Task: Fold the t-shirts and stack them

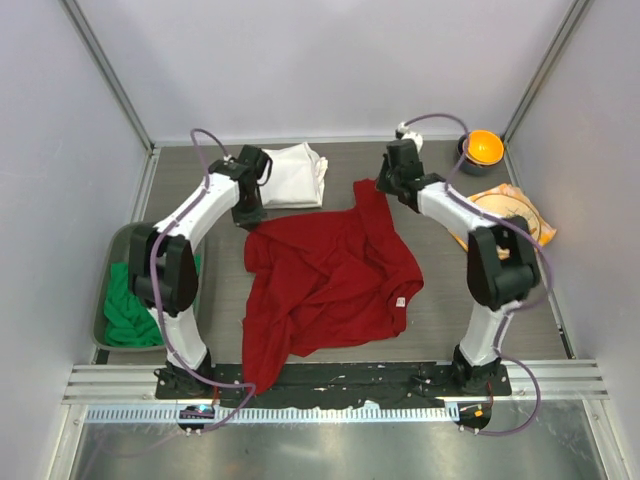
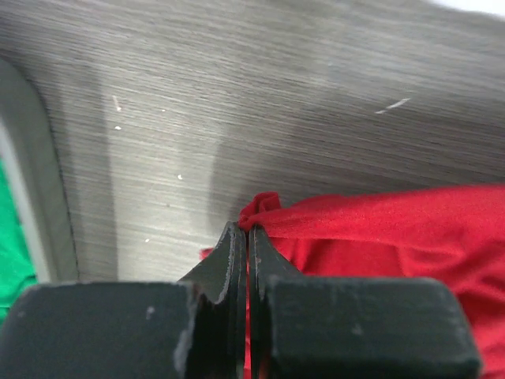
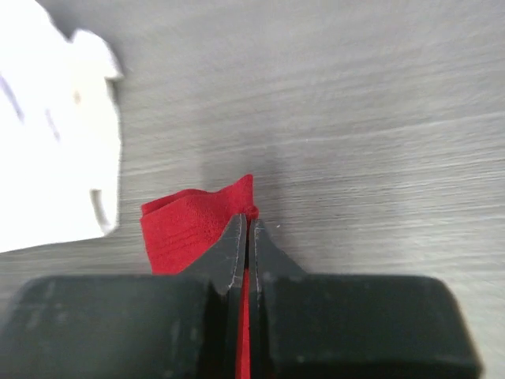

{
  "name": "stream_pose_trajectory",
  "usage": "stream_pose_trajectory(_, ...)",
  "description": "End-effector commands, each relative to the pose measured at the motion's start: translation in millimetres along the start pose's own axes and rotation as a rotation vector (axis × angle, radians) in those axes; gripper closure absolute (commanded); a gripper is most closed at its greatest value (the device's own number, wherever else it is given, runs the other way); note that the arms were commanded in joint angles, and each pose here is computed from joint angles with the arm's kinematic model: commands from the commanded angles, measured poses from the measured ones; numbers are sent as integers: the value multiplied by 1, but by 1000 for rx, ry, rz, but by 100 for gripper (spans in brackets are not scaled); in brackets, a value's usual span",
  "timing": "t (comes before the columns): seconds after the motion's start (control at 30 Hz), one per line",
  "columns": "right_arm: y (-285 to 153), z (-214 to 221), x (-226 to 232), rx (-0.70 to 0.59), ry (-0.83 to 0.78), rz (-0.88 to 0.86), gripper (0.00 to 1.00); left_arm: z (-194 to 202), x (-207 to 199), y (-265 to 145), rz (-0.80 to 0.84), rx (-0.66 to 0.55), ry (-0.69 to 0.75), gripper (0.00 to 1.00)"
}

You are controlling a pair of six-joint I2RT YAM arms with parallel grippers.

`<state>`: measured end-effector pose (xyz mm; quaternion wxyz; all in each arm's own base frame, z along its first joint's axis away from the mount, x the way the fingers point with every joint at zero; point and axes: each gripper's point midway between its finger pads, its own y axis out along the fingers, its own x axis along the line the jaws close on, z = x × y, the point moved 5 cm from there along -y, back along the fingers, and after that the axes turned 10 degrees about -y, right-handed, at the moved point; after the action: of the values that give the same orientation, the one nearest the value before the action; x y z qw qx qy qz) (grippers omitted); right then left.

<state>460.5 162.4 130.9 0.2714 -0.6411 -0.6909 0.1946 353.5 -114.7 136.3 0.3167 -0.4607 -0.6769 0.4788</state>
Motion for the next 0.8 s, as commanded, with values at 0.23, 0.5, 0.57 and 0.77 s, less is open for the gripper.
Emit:
stream_pose_trajectory(0.23, -229, -107, 12, -456, -60, -1, 99, -19, 35, -148, 203, -311, -83, 100)
stream_pose_trajectory(0.5, -364, -105, 0, -589, -49, -178, 99, 12, 63, -241, 530, -507, -85, 100)
stream_pose_trajectory(0.57, -400, -104, -7, -649, -37, -239, 99, 26, 77, -280, 652, -591, -72, 100)
stream_pose_trajectory(0.77, -490, -113, -16, -798, -66, -419, 99, 57, 108, -392, 960, -790, 1, 100)
